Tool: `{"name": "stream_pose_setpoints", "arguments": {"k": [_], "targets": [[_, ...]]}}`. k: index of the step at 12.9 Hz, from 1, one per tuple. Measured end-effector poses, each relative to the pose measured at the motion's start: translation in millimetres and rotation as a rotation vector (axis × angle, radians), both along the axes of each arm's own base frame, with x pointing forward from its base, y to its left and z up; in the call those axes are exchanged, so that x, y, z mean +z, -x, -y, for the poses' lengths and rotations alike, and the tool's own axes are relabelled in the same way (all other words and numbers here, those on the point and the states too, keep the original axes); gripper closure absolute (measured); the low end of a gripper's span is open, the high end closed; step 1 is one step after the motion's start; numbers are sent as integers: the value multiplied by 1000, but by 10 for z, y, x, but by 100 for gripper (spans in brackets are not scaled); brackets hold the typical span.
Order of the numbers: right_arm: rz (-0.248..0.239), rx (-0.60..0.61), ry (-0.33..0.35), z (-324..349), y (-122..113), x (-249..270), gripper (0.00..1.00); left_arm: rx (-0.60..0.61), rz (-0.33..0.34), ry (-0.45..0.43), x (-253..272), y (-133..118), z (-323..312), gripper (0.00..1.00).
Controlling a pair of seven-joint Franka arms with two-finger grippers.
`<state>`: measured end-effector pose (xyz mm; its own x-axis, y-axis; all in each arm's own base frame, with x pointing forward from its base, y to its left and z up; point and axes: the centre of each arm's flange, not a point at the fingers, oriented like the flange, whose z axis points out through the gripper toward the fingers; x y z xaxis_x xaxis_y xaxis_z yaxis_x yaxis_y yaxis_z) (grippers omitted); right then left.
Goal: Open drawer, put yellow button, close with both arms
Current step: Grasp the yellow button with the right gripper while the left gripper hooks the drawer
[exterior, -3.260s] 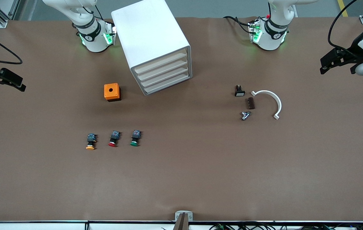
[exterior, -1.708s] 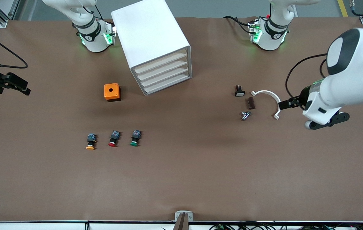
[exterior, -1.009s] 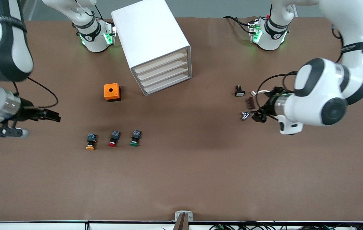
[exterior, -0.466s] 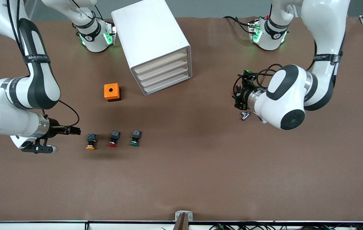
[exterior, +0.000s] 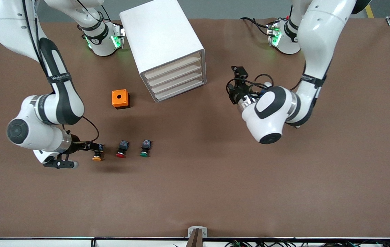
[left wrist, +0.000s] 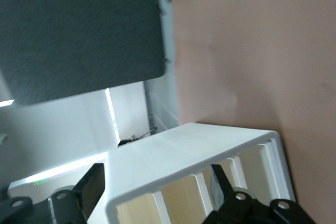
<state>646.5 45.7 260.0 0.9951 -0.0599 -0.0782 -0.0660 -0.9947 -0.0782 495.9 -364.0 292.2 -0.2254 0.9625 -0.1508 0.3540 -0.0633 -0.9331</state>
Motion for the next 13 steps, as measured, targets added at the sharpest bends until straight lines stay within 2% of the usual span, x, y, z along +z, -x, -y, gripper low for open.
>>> {"name": "stream_pose_setpoints", "arguments": {"k": [2, 4, 5, 7, 9, 13], "targets": [[-13, 1, 5, -17, 51, -248, 0, 82, -115, -59, -131, 29, 243, 14], [-25, -2, 8, 0, 66, -403, 0, 174, -220, -67, -174, -46, 393, 16], [-29, -4, 10, 14, 72, -470, 0, 205, -255, -64, -200, -69, 451, 22], [-37, -9, 14, 41, 87, -605, 0, 232, -263, -82, -264, -23, 629, 26], [-56, -13, 17, 70, 120, -724, 0, 257, -233, -98, -288, 88, 908, 31], [-76, -15, 19, 88, 177, -817, 4, 289, -192, -95, -306, 248, 1258, 34]]}}
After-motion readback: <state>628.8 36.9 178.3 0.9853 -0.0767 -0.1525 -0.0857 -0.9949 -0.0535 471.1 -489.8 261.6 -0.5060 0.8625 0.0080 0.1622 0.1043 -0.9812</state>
